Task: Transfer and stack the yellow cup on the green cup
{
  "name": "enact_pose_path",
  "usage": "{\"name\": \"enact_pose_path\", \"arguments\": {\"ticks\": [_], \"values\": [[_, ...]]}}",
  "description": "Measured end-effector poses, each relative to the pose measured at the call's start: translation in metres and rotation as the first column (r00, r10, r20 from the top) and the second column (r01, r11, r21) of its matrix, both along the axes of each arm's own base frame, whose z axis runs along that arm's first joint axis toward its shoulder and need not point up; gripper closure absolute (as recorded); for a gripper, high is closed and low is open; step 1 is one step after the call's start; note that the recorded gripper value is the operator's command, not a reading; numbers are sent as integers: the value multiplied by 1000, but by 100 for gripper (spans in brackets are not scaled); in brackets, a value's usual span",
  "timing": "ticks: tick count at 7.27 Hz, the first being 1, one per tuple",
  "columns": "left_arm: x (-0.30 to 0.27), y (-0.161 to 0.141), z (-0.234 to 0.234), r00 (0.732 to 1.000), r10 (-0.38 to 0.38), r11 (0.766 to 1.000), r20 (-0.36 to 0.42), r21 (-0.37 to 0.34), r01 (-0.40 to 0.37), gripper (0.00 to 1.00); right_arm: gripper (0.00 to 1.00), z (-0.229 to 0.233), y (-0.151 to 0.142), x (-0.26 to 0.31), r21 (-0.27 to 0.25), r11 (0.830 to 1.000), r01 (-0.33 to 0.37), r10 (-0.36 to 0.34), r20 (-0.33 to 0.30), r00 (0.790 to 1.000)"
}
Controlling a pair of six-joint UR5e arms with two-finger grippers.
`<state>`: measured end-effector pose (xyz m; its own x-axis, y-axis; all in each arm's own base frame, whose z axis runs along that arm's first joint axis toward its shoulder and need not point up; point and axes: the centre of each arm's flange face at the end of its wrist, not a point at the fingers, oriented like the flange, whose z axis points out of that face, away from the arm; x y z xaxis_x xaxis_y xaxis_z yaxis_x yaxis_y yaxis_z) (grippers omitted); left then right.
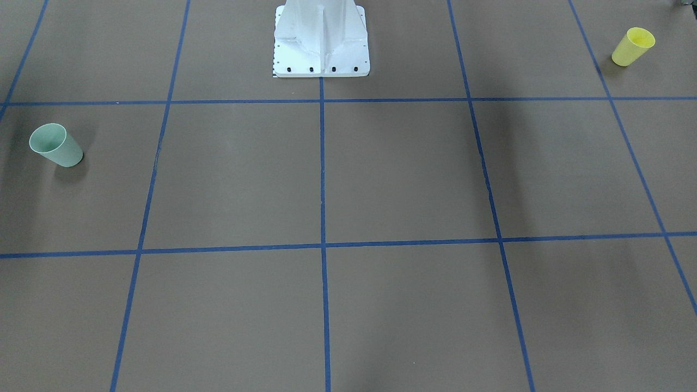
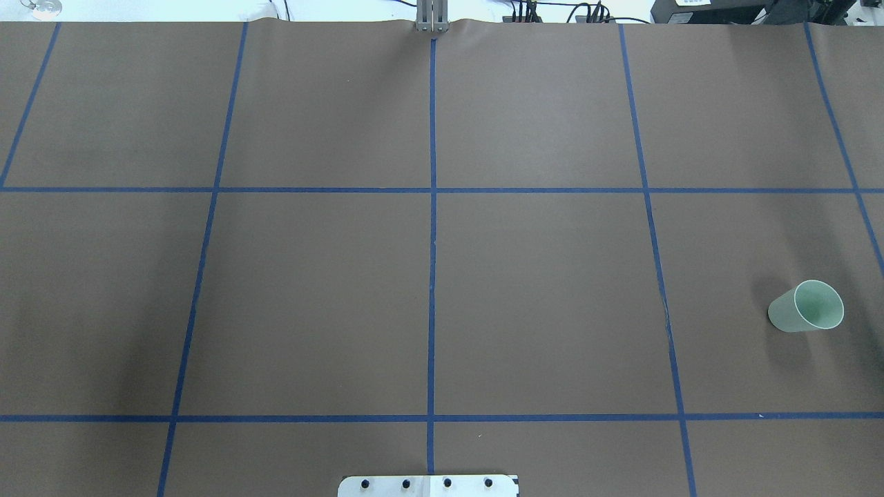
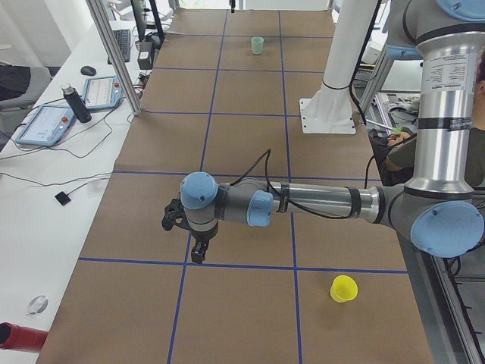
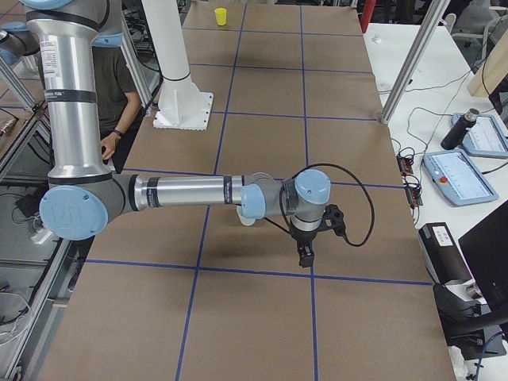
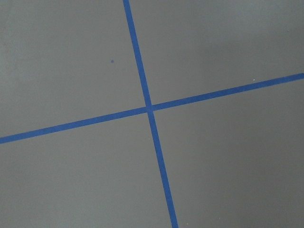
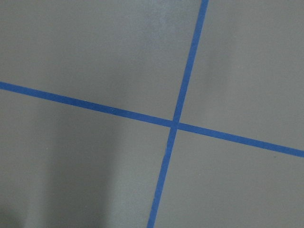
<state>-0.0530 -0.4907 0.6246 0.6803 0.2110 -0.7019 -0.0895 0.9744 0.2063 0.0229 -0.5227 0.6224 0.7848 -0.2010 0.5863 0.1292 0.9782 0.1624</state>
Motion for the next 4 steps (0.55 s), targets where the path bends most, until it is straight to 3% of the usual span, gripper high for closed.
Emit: {"name": "enact_pose_path", "arguments": {"ticks": [4], "values": [[1,16,19,1000,0,1000,-3,-22,0,0,0,1,4,-1,-15,1000,-7,7,19,1000]]}}
